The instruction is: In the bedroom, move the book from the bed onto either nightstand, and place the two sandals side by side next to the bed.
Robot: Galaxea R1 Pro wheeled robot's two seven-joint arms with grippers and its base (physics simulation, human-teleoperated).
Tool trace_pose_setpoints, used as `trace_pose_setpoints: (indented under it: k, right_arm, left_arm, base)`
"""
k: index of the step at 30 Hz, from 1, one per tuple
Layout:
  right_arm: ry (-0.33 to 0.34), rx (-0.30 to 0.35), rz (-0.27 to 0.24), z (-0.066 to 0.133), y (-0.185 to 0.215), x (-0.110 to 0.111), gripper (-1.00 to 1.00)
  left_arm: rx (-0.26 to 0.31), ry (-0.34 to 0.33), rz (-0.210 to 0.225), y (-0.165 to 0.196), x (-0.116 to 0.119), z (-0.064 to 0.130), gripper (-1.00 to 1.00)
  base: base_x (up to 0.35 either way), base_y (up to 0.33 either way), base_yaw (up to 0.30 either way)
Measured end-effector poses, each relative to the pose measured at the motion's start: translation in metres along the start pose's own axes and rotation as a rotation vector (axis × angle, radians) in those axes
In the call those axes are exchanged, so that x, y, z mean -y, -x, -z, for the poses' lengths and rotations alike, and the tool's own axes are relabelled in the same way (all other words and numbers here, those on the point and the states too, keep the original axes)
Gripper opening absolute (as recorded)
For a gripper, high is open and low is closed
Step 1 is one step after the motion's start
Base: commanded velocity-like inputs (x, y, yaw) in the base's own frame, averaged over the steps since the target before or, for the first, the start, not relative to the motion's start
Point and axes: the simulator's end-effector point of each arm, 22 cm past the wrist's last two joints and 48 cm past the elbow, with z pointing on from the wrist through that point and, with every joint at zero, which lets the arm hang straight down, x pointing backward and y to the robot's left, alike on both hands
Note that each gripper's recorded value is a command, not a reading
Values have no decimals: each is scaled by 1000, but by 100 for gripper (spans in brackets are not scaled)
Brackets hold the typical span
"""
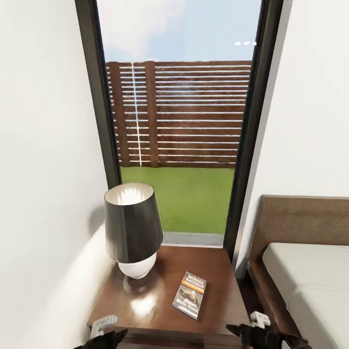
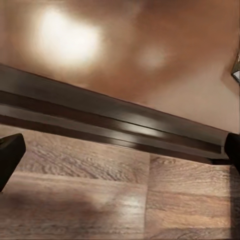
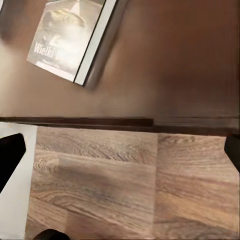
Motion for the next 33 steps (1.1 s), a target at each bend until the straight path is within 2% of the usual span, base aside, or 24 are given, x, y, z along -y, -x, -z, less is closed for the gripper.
trace_pose_setpoints:
  k: [2, 4, 10, 15, 21, 28, 33]
  right_arm:
    - [-32, -50, 61, 2, -16, 8, 100]
    - [-48, -68, 90, 5, -25, 12, 100]
    - [-82, -91, 112, 15, -54, 26, 100]
    - [-89, -48, 141, 24, -57, 27, 100]
    - [-111, -100, 103, 39, -87, 32, 100]
    - [-118, -125, 80, 50, -93, 27, 100]
    - [-119, -129, 77, 57, -90, 23, 100]
  left_arm:
    - [10, 21, -15, -1, -2, 1, 100]
    - [10, 28, -24, -1, -1, 3, 100]
    - [-29, 33, -29, -15, 4, 7, 100]
    - [-47, 23, -33, -17, 16, 11, 100]
    - [-50, 18, -33, -12, 25, 17, 100]
    - [-51, 12, -34, -6, 36, 25, 100]
    - [-131, 11, -50, -37, 40, 30, 100]
  base:
    - [0, 0, 0]
    - [0, 0, 0]
    - [0, 0, 0]
    - [0, 0, 0]
    - [0, 0, 0]
    - [0, 0, 0]
    - [0, 0, 0]
